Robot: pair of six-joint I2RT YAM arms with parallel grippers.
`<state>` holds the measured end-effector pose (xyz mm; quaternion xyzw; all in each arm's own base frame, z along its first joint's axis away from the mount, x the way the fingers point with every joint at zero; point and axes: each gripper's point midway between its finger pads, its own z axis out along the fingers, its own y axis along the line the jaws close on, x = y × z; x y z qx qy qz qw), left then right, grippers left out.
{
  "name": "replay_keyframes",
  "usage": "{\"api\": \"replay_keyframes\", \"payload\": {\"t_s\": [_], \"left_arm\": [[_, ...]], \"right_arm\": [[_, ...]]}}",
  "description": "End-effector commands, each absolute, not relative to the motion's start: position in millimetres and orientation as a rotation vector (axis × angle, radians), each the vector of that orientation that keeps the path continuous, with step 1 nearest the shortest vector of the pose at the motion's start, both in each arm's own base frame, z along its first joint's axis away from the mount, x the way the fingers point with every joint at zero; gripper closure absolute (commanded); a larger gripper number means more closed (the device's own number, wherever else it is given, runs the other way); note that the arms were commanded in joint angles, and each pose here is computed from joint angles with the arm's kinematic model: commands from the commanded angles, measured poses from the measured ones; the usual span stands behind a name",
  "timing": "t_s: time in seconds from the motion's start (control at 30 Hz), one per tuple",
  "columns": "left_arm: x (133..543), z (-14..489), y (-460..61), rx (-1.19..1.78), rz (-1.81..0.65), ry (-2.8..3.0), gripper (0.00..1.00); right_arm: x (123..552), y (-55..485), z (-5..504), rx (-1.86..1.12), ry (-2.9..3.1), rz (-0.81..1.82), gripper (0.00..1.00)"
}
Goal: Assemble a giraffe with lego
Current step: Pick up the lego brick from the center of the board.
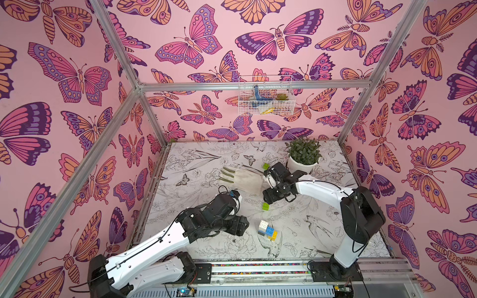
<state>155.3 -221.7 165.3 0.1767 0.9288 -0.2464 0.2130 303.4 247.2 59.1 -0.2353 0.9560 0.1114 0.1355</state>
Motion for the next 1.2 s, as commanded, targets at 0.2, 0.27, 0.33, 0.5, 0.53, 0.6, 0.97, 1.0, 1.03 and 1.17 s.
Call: {"api": "replay_keyframes", "payload": {"t_s": [0.2, 0.27, 0.33, 0.5, 0.53, 0.6, 0.97, 1.0, 1.03, 1.17], "left_arm": [[159.4, 161.8, -226.3, 0.492, -0.686, 2.596, 0.20], [160.4, 162.8, -225.6, 0.483, -0.685, 2.594, 0.20], [160.5, 163.3, -224.1, 0.471, -0.685, 2.590, 0.20], [158.9, 163.7, -218.0, 0.432, -0.686, 2.586, 0.20], [158.8, 163.7, -216.9, 0.426, -0.684, 2.585, 0.20], [158.6, 163.3, -214.9, 0.420, -0.677, 2.586, 0.21], [158.5, 167.6, -214.3, 0.423, -0.679, 2.577, 0.21], [158.2, 167.2, -214.0, 0.423, -0.677, 2.579, 0.21], [158.1, 168.2, -213.7, 0.424, -0.677, 2.577, 0.21], [157.7, 167.7, -212.8, 0.436, -0.665, 2.582, 0.21]], "right_arm": [[284.3, 268.7, 37.0, -0.860, 2.781, 0.385, 0.22], [281.8, 271.0, 31.0, -0.893, 2.786, 0.369, 0.22], [281.0, 272.7, 25.7, -0.901, 2.792, 0.364, 0.23], [281.6, 271.0, 17.7, -0.878, 2.821, 0.339, 0.24], [282.4, 270.5, 17.6, -0.872, 2.823, 0.334, 0.25], [285.1, 268.8, 16.3, -0.860, 2.826, 0.308, 0.26], [299.7, 247.9, 14.7, -0.735, 2.861, 0.171, 0.29], [300.2, 245.3, 14.9, -0.716, 2.865, 0.169, 0.29], [301.0, 242.8, 15.6, -0.690, 2.868, 0.171, 0.29], [302.6, 232.3, 18.4, -0.598, 2.870, 0.179, 0.30]]}}
